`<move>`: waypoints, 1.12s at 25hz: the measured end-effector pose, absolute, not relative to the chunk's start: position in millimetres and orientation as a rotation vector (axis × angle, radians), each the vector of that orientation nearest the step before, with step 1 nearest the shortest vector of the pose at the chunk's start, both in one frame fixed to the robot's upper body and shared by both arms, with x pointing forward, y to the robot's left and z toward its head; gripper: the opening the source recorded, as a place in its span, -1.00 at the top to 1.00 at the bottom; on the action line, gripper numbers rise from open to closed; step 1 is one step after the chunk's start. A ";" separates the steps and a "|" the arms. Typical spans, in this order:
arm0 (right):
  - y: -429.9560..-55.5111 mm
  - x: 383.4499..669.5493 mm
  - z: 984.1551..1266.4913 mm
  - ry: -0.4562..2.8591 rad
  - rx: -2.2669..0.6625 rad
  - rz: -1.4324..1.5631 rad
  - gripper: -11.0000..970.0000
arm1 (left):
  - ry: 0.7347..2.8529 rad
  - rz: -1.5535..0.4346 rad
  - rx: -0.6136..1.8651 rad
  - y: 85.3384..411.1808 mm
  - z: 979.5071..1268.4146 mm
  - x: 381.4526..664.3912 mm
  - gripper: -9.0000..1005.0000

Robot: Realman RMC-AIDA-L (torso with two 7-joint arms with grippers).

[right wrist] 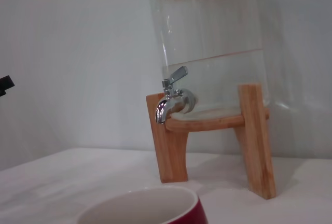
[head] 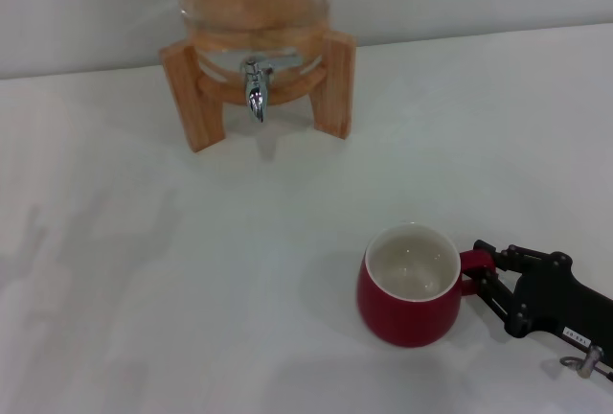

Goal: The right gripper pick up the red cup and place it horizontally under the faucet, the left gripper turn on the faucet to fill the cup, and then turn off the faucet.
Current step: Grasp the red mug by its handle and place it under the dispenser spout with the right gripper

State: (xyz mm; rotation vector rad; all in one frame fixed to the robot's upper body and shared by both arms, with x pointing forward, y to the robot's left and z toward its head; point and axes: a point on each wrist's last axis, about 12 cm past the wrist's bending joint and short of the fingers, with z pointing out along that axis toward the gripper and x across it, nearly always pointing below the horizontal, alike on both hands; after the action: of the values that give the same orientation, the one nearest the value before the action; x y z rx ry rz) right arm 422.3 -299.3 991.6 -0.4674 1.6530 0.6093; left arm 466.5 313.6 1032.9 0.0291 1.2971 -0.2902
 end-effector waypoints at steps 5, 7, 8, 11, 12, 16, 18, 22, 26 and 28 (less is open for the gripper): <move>-298.9 422.9 992.5 1.648 -0.464 0.613 0.59 | 1.297 -0.291 0.030 313.4 1032.9 466.9 -0.69; -297.9 424.0 993.4 1.643 -0.461 0.621 0.59 | 1.297 -0.292 0.030 313.2 1033.1 467.4 -0.69; -296.7 425.9 994.4 1.640 -0.458 0.631 0.59 | 1.298 -0.292 0.030 313.2 1033.1 467.5 -0.69; -295.3 428.5 995.3 1.638 -0.460 0.641 0.59 | 1.297 -0.293 0.031 313.1 1033.3 468.3 -0.69; -295.3 428.5 995.3 1.638 -0.460 0.641 0.59 | 1.297 -0.293 0.031 313.1 1033.3 468.3 -0.69; -293.5 430.7 996.8 1.630 -0.457 0.653 0.59 | 1.298 -0.292 0.028 313.6 1033.4 468.4 -0.69; -292.6 432.3 997.6 1.630 -0.452 0.664 0.59 | 1.302 -0.291 0.027 313.9 1033.0 468.6 -0.69; -291.1 435.0 998.6 1.630 -0.450 0.679 0.60 | 1.314 -0.291 0.023 313.6 1032.0 470.3 -0.69; -289.1 437.1 999.0 1.633 -0.452 0.695 0.60 | 1.313 -0.295 0.024 312.8 1032.6 471.8 -0.69; -288.9 437.9 998.8 1.636 -0.453 0.695 0.60 | 1.311 -0.297 0.025 312.6 1033.0 472.5 -0.69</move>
State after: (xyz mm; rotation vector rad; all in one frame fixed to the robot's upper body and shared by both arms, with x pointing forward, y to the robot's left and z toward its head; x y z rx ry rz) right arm 437.9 -288.9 998.8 -0.4530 1.6356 0.6948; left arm 472.5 312.6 1033.0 0.0248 1.3114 -0.2969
